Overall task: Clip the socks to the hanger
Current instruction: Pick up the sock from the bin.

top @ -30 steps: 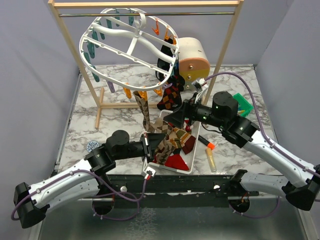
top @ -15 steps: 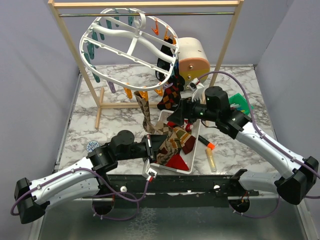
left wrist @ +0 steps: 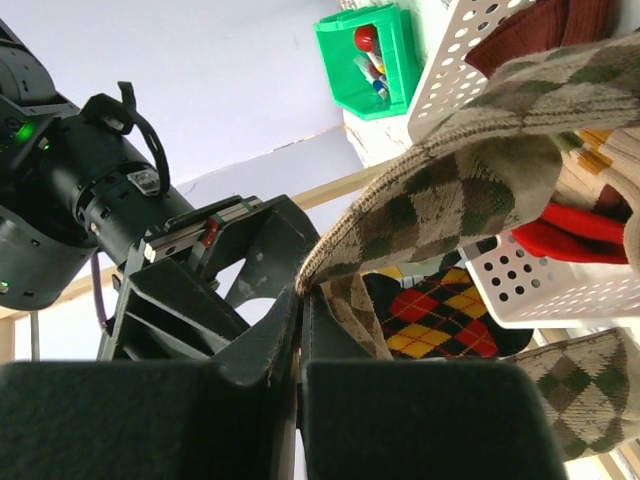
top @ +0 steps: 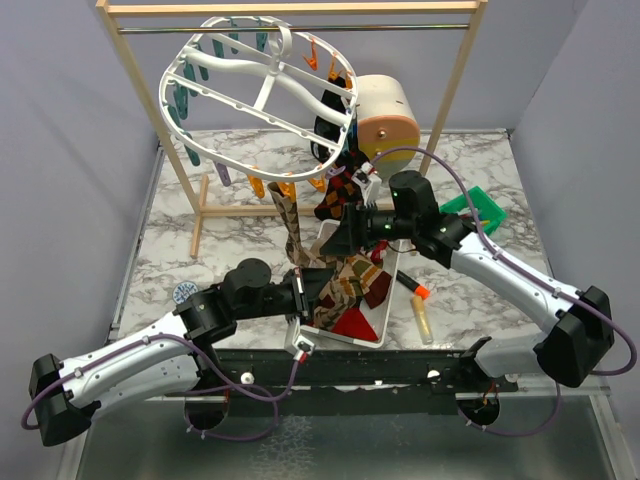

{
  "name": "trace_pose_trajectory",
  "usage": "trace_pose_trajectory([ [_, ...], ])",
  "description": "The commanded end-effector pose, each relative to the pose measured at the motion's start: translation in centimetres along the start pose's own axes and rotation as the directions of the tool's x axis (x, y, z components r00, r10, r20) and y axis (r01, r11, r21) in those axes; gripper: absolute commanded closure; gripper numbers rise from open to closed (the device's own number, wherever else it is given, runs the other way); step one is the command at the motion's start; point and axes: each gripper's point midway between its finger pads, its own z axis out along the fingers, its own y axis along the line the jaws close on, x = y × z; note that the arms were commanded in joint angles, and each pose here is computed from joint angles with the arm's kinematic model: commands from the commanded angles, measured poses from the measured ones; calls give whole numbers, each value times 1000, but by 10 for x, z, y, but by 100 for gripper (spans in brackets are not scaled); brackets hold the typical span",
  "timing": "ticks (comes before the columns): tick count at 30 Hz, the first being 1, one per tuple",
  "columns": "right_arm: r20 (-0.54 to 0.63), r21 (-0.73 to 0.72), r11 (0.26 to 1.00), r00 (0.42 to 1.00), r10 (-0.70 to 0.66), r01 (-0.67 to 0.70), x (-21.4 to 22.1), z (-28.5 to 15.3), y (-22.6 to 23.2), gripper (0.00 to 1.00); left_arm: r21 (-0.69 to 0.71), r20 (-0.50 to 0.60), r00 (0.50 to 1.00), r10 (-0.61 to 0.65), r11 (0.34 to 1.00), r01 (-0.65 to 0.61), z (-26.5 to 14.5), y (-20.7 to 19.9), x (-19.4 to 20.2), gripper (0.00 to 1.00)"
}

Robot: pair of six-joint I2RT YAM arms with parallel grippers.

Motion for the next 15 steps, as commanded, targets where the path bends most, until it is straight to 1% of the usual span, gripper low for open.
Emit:
trace_pose_trajectory([
  [1,-35,-51,999,999,15,-17,9,4,3,30,-16,-7,999,37,999,-37,-3,15,3,100],
  [5,-72,-47,998,997,32,-36,19,8,-4,33,-17,-7,999,44,999,-45,-2,18,4,100],
  [8,-92,-53,998,995,36,-41,24,9,-4,37,-18,-6,999,47,999,-47,-1,19,4,100],
  [11,-102,-63,997,994,39,-46,26,8,-3,47,-16,-7,999,46,999,-47,0,18,4,100],
  [15,-84,-72,997,996,35,-41,22,6,1,67,-13,-8,999,43,999,-43,0,17,4,100],
])
